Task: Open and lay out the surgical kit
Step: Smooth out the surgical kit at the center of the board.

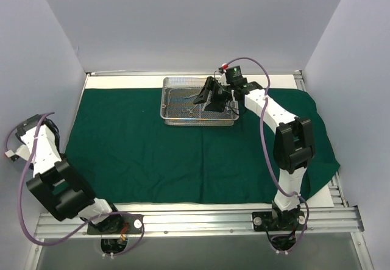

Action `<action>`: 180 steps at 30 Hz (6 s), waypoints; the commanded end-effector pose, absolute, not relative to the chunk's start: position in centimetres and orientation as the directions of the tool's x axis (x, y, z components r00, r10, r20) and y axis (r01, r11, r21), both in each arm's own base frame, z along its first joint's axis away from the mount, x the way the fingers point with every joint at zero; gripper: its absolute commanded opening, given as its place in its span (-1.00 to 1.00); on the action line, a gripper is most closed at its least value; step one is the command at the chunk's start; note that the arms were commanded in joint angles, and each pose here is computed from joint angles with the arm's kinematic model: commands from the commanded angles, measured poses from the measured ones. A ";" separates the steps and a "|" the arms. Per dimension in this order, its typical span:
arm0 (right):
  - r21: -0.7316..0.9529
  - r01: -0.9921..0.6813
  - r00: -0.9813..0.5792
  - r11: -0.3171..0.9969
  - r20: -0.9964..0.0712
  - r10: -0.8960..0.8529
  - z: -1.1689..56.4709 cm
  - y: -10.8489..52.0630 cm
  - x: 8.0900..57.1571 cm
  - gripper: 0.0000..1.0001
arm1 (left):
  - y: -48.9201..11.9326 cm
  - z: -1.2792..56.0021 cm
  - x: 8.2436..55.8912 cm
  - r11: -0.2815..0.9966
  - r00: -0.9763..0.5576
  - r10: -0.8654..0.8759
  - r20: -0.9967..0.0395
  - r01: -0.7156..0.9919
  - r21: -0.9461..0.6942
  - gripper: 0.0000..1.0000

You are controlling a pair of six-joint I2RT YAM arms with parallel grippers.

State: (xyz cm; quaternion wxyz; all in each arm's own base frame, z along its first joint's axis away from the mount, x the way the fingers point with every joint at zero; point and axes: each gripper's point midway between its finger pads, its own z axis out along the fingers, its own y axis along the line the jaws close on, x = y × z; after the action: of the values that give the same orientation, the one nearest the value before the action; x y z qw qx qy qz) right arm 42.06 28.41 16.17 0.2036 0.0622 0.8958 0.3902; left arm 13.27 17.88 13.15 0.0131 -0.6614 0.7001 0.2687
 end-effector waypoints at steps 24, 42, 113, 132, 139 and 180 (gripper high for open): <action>0.434 0.487 -0.749 0.758 -0.238 0.618 8.9 0.1 43.2 -0.47 | 5.4 8.6 48.4 0.878 -0.775 -0.477 -0.415 -0.441 -0.185 -0.95; -0.121 0.780 -0.625 0.614 -0.209 0.752 9.1 -12.9 28.4 -0.84 | 5.2 2.5 50.9 0.851 -0.798 -0.523 -0.298 -0.469 -0.236 -0.95; -0.789 0.527 -0.730 0.315 -0.230 0.643 4.7 -20.1 23.5 -1.00 | 6.4 -3.4 49.9 0.748 -0.767 -0.636 -0.082 -0.587 -0.309 -0.95; -0.868 0.410 -0.585 0.279 -0.016 0.811 0.2 -19.3 13.1 -1.00 | 7.0 -5.0 50.5 0.693 -0.716 -0.698 -0.035 -0.662 -0.286 -0.95; -0.873 0.469 -0.516 0.135 -0.146 0.844 4.1 -21.7 12.1 -1.00 | 7.1 -5.2 50.6 0.685 -0.705 -0.709 -0.036 -0.676 -0.271 -0.95; -0.307 0.594 -0.799 0.743 -0.331 0.502 4.0 -13.4 43.6 -1.00 | 5.3 -1.9 52.6 0.711 -0.726 -0.677 -0.123 -0.601 -0.365 -0.95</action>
State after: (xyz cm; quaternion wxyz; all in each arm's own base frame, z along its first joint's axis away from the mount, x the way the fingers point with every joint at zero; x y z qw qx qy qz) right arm 42.22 -15.10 3.57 0.1076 0.3240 0.9109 -0.2318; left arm 52.66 4.45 1.90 0.1355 -0.3431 0.9090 -0.1942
